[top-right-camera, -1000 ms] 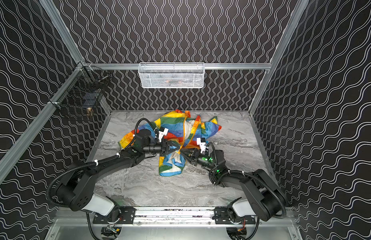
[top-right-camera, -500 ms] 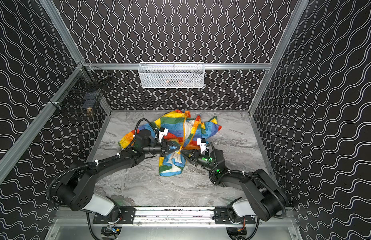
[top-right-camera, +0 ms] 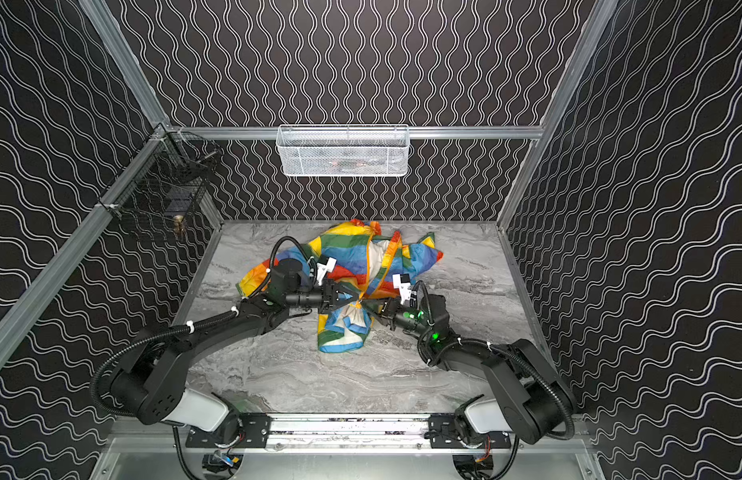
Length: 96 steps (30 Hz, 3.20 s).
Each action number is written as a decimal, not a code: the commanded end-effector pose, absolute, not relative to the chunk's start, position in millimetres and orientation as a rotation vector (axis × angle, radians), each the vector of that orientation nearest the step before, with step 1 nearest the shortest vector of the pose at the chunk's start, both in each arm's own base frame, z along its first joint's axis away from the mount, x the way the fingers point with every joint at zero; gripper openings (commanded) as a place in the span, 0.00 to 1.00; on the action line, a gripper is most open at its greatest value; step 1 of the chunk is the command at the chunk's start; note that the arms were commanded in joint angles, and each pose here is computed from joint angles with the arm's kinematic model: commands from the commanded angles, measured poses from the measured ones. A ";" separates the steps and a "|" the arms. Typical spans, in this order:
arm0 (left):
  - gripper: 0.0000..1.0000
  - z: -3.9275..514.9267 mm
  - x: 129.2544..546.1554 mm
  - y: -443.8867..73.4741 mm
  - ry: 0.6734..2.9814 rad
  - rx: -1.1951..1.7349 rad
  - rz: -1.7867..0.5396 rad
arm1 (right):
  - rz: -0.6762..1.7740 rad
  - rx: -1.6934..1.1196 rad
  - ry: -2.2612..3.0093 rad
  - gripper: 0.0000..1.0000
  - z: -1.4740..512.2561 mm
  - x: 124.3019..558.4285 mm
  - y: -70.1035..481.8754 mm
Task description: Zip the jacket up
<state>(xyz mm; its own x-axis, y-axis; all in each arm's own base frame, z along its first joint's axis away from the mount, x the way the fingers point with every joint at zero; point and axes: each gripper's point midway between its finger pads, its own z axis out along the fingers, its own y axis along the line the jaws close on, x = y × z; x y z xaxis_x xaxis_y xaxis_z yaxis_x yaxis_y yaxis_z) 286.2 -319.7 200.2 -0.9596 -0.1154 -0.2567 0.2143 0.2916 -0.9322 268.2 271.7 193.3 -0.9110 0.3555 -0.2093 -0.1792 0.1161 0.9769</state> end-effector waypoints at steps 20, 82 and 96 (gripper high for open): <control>0.00 206.7 275.8 -317.8 2.282 0.160 -1.719 | 1.432 0.049 2.224 0.00 179.4 285.8 264.4; 0.53 177.0 268.5 -302.9 2.059 -0.427 -1.528 | 1.554 -0.012 2.241 0.00 171.1 263.4 293.6; 0.28 174.6 268.1 -295.9 2.084 -0.419 -1.476 | 1.553 -0.021 2.247 0.00 171.5 262.2 295.8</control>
<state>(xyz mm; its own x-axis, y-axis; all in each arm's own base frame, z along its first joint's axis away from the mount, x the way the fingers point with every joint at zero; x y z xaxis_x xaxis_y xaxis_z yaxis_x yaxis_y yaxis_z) 265.0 -297.3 169.1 -0.8124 -0.5370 -0.2271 0.0369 0.3414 -0.9392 262.0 292.8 164.1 -0.9218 0.2185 -0.3204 -0.2153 0.3987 0.8915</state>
